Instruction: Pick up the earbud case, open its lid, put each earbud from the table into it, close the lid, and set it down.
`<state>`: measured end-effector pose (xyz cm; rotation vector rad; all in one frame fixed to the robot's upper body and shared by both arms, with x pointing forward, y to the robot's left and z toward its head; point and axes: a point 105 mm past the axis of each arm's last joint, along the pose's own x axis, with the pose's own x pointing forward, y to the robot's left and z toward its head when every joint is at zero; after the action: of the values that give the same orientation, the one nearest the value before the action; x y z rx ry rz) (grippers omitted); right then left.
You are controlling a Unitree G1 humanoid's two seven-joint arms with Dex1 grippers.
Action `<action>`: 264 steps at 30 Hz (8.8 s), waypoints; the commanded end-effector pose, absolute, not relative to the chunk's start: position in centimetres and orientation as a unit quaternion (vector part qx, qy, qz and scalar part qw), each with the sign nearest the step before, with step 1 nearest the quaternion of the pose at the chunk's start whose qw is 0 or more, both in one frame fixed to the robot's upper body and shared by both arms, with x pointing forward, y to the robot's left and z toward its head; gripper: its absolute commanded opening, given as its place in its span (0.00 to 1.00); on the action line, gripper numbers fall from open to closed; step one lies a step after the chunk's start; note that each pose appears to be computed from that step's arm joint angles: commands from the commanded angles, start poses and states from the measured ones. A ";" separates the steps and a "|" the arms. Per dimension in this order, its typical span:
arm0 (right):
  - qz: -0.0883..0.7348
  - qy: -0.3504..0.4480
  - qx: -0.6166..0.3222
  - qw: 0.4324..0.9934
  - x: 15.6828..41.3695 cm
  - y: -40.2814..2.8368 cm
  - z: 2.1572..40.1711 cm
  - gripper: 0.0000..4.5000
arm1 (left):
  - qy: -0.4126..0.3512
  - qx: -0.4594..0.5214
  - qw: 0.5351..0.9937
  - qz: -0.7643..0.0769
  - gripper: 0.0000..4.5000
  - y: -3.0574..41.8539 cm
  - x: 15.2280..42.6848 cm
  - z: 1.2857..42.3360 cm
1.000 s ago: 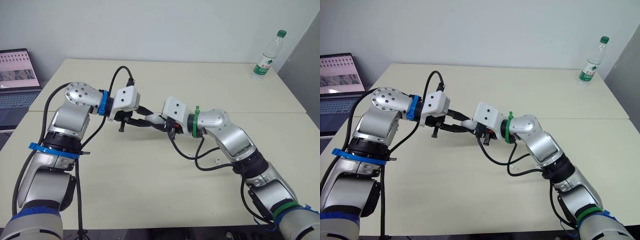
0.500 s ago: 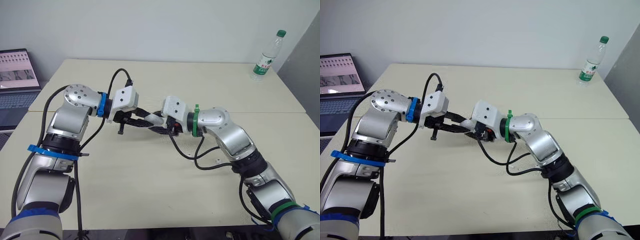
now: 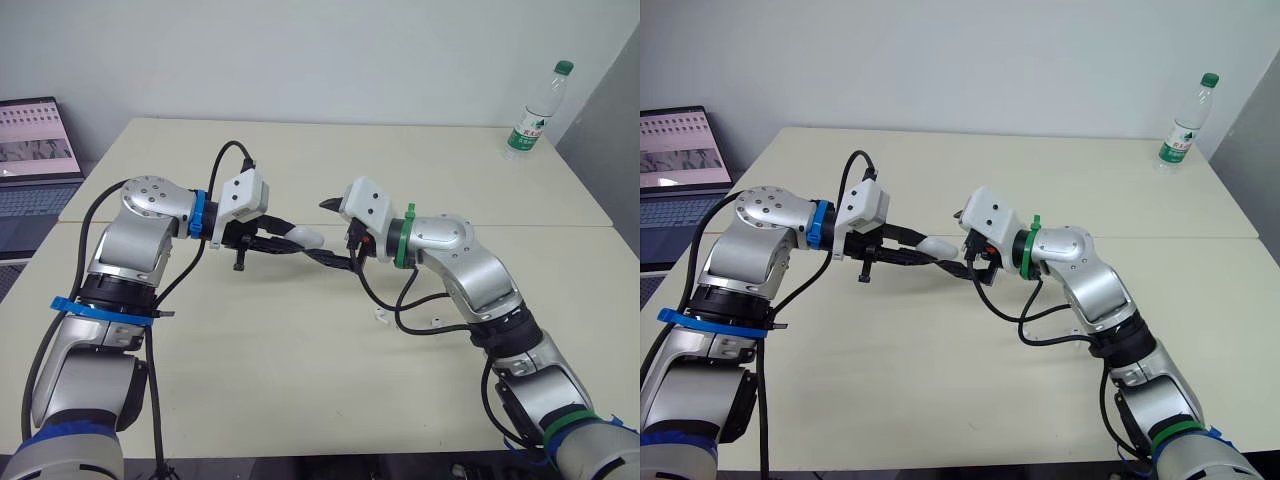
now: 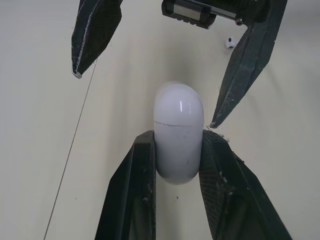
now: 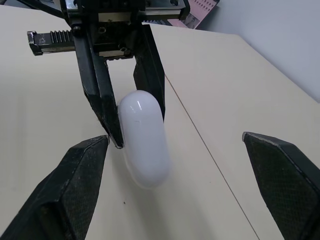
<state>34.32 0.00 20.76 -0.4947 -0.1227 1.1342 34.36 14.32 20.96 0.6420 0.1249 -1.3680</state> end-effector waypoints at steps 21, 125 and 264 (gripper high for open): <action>0.512 -0.079 -0.172 0.838 35.0 -2.6 24.9 0.99 | 0.017 0.280 0.749 -0.600 0.18 14.0 33.8 21.4; 0.406 0.435 -0.481 0.644 28.2 -38.6 9.5 0.55 | -0.204 0.105 0.942 -0.245 0.18 11.4 33.7 19.9; 0.288 0.214 -0.126 0.925 26.8 -18.3 10.5 0.13 | -0.220 0.076 0.930 -0.283 0.18 9.9 33.8 20.9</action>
<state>26.78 -18.60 9.59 -0.2337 0.4818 0.5834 34.39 10.22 19.19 0.1432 -0.3861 -0.5626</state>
